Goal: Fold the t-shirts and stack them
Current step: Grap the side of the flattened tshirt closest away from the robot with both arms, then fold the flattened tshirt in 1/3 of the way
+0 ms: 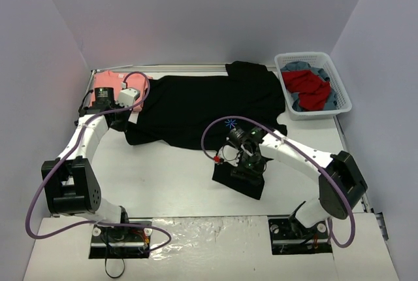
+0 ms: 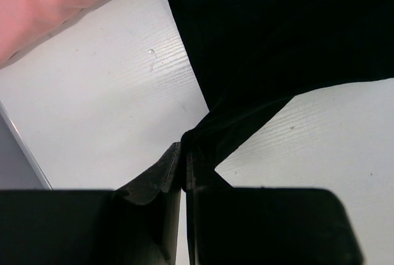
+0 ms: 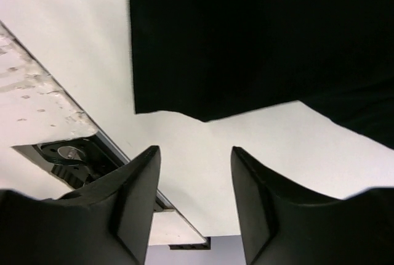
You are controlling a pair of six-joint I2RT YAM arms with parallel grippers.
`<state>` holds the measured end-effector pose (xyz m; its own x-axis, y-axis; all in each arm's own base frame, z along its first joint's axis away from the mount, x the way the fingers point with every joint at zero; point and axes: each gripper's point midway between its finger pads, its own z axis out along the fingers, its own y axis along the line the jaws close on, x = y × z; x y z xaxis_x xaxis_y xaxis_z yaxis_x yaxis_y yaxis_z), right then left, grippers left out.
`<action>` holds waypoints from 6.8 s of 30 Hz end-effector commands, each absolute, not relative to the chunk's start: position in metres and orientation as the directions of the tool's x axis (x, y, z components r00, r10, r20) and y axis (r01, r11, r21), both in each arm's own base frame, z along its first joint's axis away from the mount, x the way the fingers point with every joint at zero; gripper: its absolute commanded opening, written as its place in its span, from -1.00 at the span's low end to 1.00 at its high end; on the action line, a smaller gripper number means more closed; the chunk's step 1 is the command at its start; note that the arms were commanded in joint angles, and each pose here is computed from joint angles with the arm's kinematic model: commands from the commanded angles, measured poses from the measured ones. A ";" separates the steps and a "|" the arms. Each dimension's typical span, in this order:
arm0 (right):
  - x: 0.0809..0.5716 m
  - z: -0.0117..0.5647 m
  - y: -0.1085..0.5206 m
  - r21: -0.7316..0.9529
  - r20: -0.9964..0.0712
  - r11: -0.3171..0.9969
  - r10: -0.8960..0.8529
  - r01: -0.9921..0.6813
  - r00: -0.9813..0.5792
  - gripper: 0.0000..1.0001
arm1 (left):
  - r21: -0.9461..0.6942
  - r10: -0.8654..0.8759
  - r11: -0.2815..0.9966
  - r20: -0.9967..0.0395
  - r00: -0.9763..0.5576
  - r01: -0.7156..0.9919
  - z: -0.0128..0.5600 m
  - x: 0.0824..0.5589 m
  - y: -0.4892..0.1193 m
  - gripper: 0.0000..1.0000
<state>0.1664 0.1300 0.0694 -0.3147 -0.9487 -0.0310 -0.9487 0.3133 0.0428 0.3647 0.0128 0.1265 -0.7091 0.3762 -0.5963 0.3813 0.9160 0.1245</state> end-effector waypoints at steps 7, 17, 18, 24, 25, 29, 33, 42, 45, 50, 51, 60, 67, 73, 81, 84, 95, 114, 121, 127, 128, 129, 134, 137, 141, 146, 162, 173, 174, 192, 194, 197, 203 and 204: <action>0.142 0.049 0.131 0.075 0.130 0.282 -0.954 -0.956 -0.271 0.04 | 0.147 0.360 0.924 -0.642 -0.677 0.352 0.145 0.367 0.017 -0.95; 0.129 0.026 0.138 0.138 0.201 0.250 -0.954 -0.958 -0.220 0.04 | 0.138 0.367 0.920 -0.633 -0.681 0.368 0.139 0.368 0.015 -0.95; 0.127 0.024 0.137 0.141 0.215 0.248 -0.953 -0.958 -0.215 0.04 | 0.138 0.367 0.920 -0.633 -0.681 0.368 0.139 0.369 0.016 -0.95; 0.119 0.019 0.138 0.168 0.244 0.223 -0.953 -0.960 -0.178 0.03 | 0.133 0.368 0.918 -0.634 -0.680 0.373 0.138 0.370 0.014 -0.95; 0.118 0.017 0.138 0.176 0.255 0.222 -0.951 -0.959 -0.174 0.03 | 0.134 0.367 0.919 -0.634 -0.681 0.371 0.137 0.369 0.015 -0.95; 0.117 0.011 0.140 0.189 0.269 0.211 -0.950 -0.959 -0.156 0.02 | 0.130 0.367 0.919 -0.632 -0.683 0.373 0.135 0.369 0.014 -0.95; 0.120 0.002 0.141 0.163 0.294 0.223 -0.941 -0.961 -0.168 0.01 | 0.133 0.369 0.918 -0.631 -0.682 0.374 0.135 0.368 0.015 -0.95; 0.144 -0.022 0.132 -0.006 0.353 0.242 -0.907 -0.970 -0.228 -0.15 | 0.131 0.369 0.917 -0.637 -0.677 0.377 0.137 0.367 0.013 -0.95; 0.146 -0.022 0.133 -0.015 0.356 0.244 -0.905 -0.970 -0.233 -0.26 | 0.132 0.372 0.915 -0.639 -0.674 0.381 0.138 0.367 0.013 -0.95; 0.151 -0.020 0.139 -0.026 0.336 0.246 -0.911 -0.969 -0.240 -0.48 | 0.134 0.375 0.913 -0.645 -0.666 0.384 0.140 0.367 0.012 -0.95; 0.150 -0.019 0.140 -0.022 0.331 0.251 -0.911 -0.968 -0.244 -0.52 | 0.133 0.375 0.913 -0.645 -0.666 0.385 0.140 0.367 0.012 -0.95; 0.171 0.031 0.128 -0.093 0.204 0.297 -0.929 -0.950 -0.310 -1.00 | 0.129 0.398 0.898 -0.648 -0.650 0.420 0.147 0.361 0.006 -0.95; 0.206 0.108 0.068 -0.152 0.048 0.472 -0.874 -0.869 -0.483 -1.00 | 0.135 0.429 0.873 -0.669 -0.607 0.468 0.165 0.339 -0.007 -0.95; 0.197 0.146 0.047 -0.169 0.023 0.489 -0.866 -0.856 -0.500 -1.00 | 0.141 0.462 0.841 -0.691 -0.556 0.523 0.183 0.310 -0.019 -0.95; 0.189 0.177 0.030 -0.223 -0.031 0.525 -0.846 -0.821 -0.533 -1.00 | 0.156 0.515 0.775 -0.719 -0.468 0.613 0.201 0.265 -0.034 -0.95; 0.188 0.183 0.030 -0.228 -0.067 0.539 -0.839 -0.810 -0.540 -1.00 | 0.150 0.534 0.745 -0.717 -0.447 0.650 0.200 0.249 -0.040 -0.95; 0.175 0.191 0.046 -0.167 -0.202 0.546 -0.834 -0.821 -0.514 -1.00 | 0.125 0.595 0.686 -0.665 -0.452 0.717 0.170 0.207 -0.042 -0.95; 0.318 0.185 0.053 -0.213 -0.212 0.599 -0.800 -0.772 -0.562 -1.00 | 0.258 0.514 0.844 -0.639 -0.573 0.470 0.155 0.281 0.004 -0.95; 0.380 0.173 0.048 -0.221 -0.192 0.628 -0.778 -0.746 -0.598 -1.00 | 0.211 0.520 0.837 -0.595 -0.613 0.505 0.137 0.313 0.004 -0.95; 0.422 0.154 0.053 -0.220 -0.175 0.635 -0.772 -0.741 -0.611 -1.00 | 0.180 0.524 0.830 -0.576 -0.628 0.528 0.128 0.336 0.002 -0.95; 0.427 0.142 0.055 -0.201 -0.158 0.634 -0.773 -0.747 -0.614 -1.00 | 0.173 0.523 0.830 -0.573 -0.631 0.531 0.126 0.342 0.001 -0.95; 0.431 0.138 0.056 -0.197 -0.153 0.634 -0.773 -0.748 -0.615 -1.00 | 0.166 0.522 0.830 -0.571 -0.634 0.533 0.124 0.344 0.001 -0.95; 0.454 0.114 0.059 -0.195 -0.132 0.645 -0.764 -0.739 -0.631 -1.00 | 0.139 0.526 0.823 -0.553 -0.646 0.551 0.115 0.361 -0.003 -0.90; 0.462 0.101 0.059 -0.195 -0.116 0.651 -0.758 -0.734 -0.642 -0.83 | 0.133 0.535 0.814 -0.549 -0.642 0.565 0.111 0.372 -0.005 -0.72; 0.476 0.091 0.050 -0.249 -0.107 0.685 -0.722 -0.684 -0.684 -0.20 | 0.123 0.544 0.805 -0.542 -0.641 0.580 0.105 0.380 -0.007 -0.15; 0.473 0.104 0.046 -0.249 -0.166 0.711 -0.700 -0.658 -0.694 -0.10 | 0.135 0.545 0.810 -0.533 -0.647 0.571 0.103 0.378 -0.004 0.28; 0.335 0.120 0.001 -0.178 -0.107 0.700 -0.712 -0.691 -0.694 0.16 | 0.150 0.628 0.755 -0.444 -0.639 0.638 0.084 0.289 0.006 0.31; 0.282 0.077 -0.007 -0.031 -0.040 0.689 -0.725 -0.724 -0.688 0.10 | 0.149 0.622 0.764 -0.426 -0.657 0.627 0.071 0.268 0.008 0.31; 0.283 0.072 -0.008 -0.019 -0.035 0.694 -0.720 -0.720 -0.693 0.10 | 0.148 0.621 0.766 -0.424 -0.659 0.626 0.070 0.268 0.008 0.31; 0.308 0.026 -0.008 0.118 -0.034 0.719 -0.686 -0.685 -0.727 -0.52 | 0.155 0.608 0.781 -0.409 -0.680 0.605 0.060 0.260 0.013 0.31; 0.305 0.033 -0.015 0.112 -0.049 0.735 -0.668 -0.668 -0.743 -0.93 | 0.160 0.607 0.783 -0.412 -0.680 0.601 0.063 0.263 0.014 0.31; 0.298 0.045 -0.017 0.084 -0.066 0.734 -0.671 -0.674 -0.739 -1.00 | 0.158 0.606 0.783 -0.414 -0.679 0.602 0.064 0.265 0.013 0.31; 0.285 0.071 -0.031 0.014 -0.106 0.747 -0.660 -0.665 -0.744 -1.00 | 0.151 0.603 0.785 -0.410 -0.685 0.601 0.062 0.267 0.013 0.31; 0.278 0.069 -0.037 0.020 -0.098 0.749 -0.658 -0.662 -0.747 -1.00 | 0.150 0.602 0.785 -0.409 -0.685 0.601 0.061 0.267 0.013 0.31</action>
<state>0.2991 -0.0240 0.0508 -0.7451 -0.6579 -0.1095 -0.6642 0.7468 0.0324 0.2552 0.0098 0.0495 -0.6907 0.6116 -0.3859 0.6191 0.7759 0.1216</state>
